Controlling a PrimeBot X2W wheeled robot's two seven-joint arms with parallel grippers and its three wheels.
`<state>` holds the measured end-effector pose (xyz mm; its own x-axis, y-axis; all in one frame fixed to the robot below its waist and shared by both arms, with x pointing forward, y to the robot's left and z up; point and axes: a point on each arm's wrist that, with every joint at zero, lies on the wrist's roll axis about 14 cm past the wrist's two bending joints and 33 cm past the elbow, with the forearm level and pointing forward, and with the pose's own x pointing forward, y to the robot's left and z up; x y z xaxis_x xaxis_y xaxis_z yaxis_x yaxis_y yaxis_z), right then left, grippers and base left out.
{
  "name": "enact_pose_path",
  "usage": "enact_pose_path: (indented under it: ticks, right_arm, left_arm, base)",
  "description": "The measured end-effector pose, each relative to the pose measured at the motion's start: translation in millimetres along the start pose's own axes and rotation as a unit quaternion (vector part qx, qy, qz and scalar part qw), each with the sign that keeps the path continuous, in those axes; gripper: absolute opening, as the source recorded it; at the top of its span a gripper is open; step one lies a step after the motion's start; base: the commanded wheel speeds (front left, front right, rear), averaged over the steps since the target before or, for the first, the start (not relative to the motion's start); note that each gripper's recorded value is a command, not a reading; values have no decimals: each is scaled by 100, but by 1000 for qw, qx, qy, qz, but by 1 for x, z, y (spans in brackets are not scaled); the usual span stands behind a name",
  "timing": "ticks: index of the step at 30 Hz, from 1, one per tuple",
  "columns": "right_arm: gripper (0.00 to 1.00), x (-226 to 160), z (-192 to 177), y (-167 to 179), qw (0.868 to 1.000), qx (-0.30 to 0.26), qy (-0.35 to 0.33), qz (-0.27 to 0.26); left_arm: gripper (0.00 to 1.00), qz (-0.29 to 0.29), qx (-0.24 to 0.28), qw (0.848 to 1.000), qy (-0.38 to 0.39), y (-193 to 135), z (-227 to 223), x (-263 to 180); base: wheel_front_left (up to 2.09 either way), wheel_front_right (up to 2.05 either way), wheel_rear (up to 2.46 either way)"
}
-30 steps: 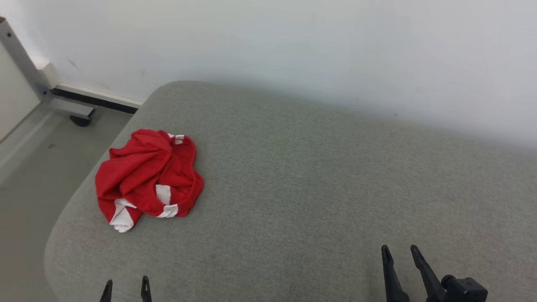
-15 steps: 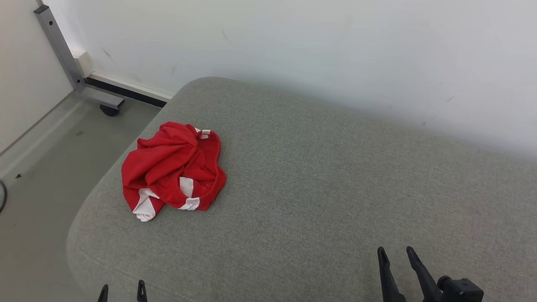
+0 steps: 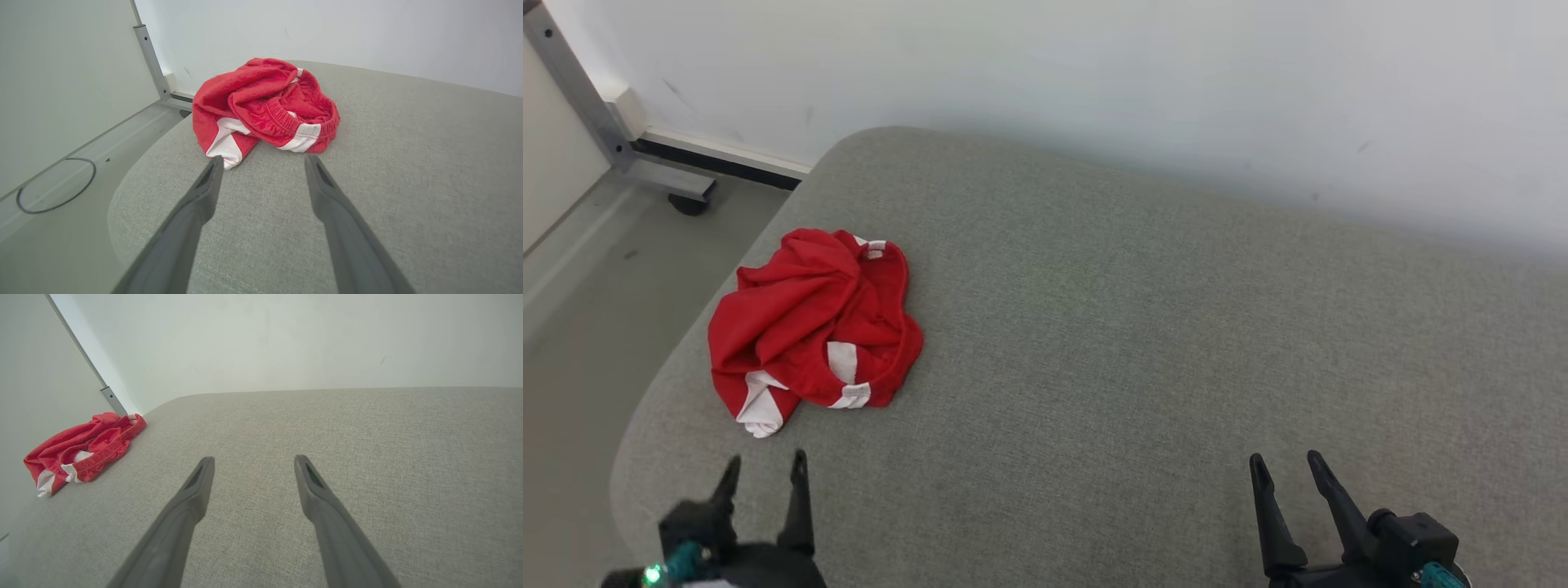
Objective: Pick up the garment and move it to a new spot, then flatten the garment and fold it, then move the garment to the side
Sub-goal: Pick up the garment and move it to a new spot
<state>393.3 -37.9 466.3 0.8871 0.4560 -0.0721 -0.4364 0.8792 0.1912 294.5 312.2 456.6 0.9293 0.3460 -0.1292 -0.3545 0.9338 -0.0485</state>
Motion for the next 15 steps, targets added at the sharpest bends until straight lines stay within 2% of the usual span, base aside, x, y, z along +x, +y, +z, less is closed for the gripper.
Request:
enact_pose_path:
  ticks: [6,13,15]
  right_arm:
    - [100,0,1,-11,1000,-6,5,-12]
    - [100,-7,1,-42,999,-11,12,-51]
    - [100,-9,-2,-51,998,-11,18,-62]
  left_arm:
    - [100,1,-5,1000,13,7,27,56]
    - [100,5,36,998,56,17,43,113]
    - [100,5,36,995,90,16,35,126]
  base:
    - [0,0,0]
    - [0,0,0]
    - [0,0,0]
